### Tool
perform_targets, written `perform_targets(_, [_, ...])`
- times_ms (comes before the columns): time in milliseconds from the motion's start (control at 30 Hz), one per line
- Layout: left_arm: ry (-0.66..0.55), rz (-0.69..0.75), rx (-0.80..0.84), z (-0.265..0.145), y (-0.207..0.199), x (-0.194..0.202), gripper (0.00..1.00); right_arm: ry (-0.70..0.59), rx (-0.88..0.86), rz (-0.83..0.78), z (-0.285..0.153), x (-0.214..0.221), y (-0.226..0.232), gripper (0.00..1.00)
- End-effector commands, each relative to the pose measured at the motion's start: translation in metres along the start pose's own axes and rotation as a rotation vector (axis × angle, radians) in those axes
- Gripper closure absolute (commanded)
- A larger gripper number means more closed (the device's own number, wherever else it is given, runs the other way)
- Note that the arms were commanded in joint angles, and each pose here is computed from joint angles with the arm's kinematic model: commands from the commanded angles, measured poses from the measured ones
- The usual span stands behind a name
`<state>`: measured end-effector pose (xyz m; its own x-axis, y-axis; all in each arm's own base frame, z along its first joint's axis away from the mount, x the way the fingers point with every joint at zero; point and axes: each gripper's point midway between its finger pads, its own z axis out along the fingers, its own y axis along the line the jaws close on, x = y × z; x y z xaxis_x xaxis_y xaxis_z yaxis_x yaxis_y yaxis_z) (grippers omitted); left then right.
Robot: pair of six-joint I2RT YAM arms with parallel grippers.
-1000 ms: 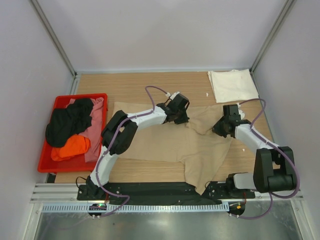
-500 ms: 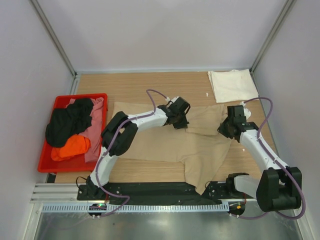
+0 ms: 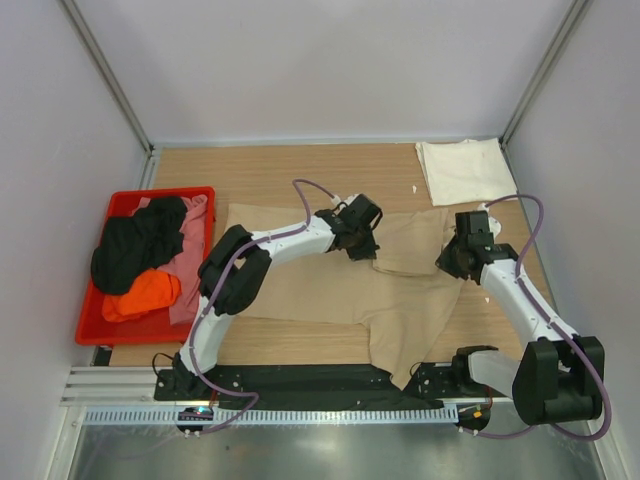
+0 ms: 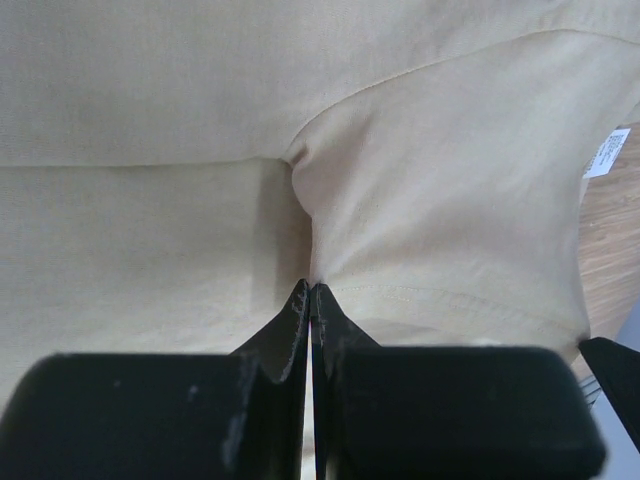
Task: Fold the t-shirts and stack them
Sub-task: Fold the tshirt
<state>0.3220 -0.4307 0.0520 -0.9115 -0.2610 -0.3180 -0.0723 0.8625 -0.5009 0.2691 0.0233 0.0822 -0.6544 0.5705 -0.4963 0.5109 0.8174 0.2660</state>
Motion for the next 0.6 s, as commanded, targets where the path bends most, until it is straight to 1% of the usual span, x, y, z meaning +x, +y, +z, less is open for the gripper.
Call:
perform_targets(0, [0.01,0.0,0.024,-0.018,-0.01,-0.001,1.0,-0.022,-0.033,-0.017,-0.011,-0.006,0.004,0.99])
perform_targets(167, [0.005,0.013,0.016,-0.018,-0.01,-0.003,1.0,-0.052,-0.038,-0.016,-0.021,-0.012,0.004,0.99])
perform_targets(400, [0.017,0.032,-0.001,-0.017,-0.007,-0.002,1.0,-0.027,-0.024,-0.029,-0.017,-0.002,-0.003,0.99])
perform_targets(500, [0.039,0.038,-0.011,-0.01,-0.003,0.004,1.0,-0.009,-0.015,-0.028,-0.012,0.006,-0.007,0.99])
perform_targets(567, [0.079,0.041,-0.004,-0.007,-0.003,0.014,1.0,-0.002,0.008,-0.012,-0.01,0.009,-0.011,0.99])
